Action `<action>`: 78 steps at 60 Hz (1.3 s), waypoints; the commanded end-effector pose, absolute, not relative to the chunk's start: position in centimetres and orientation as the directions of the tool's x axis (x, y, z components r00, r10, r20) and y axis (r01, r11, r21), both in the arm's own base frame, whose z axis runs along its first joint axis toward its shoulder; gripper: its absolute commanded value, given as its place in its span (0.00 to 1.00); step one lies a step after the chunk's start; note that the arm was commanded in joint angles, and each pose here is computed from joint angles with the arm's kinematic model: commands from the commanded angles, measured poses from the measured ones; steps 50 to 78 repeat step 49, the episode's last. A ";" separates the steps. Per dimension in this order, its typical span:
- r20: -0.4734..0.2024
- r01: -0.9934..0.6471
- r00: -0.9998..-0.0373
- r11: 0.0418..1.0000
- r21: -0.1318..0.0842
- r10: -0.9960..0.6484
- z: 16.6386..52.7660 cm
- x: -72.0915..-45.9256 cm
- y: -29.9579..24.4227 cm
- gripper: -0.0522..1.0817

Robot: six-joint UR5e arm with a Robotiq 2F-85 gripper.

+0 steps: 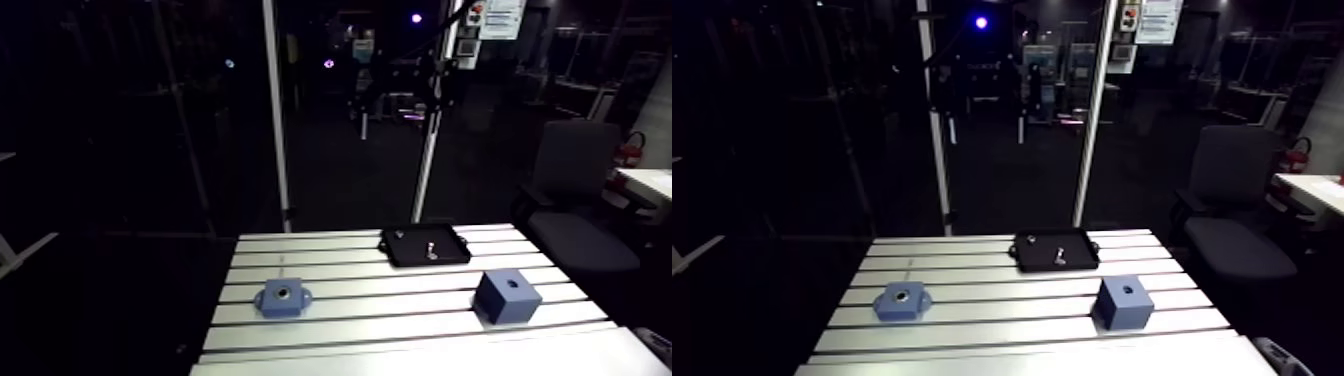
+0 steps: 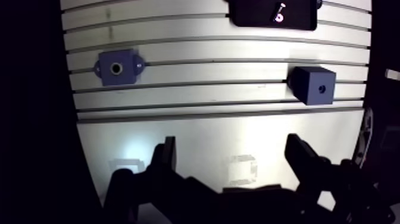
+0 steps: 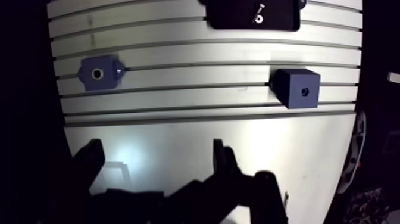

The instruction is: Pick up the bearing and press it into the housing until flush.

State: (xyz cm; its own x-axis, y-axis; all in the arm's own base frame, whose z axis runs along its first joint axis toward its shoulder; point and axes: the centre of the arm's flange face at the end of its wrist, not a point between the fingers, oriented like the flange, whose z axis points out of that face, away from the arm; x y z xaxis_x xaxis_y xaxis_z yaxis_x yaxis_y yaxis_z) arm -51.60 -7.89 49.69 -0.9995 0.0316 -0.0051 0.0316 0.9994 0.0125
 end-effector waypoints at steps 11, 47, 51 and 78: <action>0.010 0.035 -0.999 0.999 0.004 0.035 50.1 -51.8 -7.7 0.05; 0.022 0.038 -0.999 0.999 0.002 0.038 50.7 -51.9 -7.7 0.05; 0.023 0.038 -0.999 0.999 0.002 0.038 50.7 -51.9 -7.7 0.05; 0.023 0.038 -0.999 0.999 0.002 0.038 50.7 -51.9 -7.7 0.05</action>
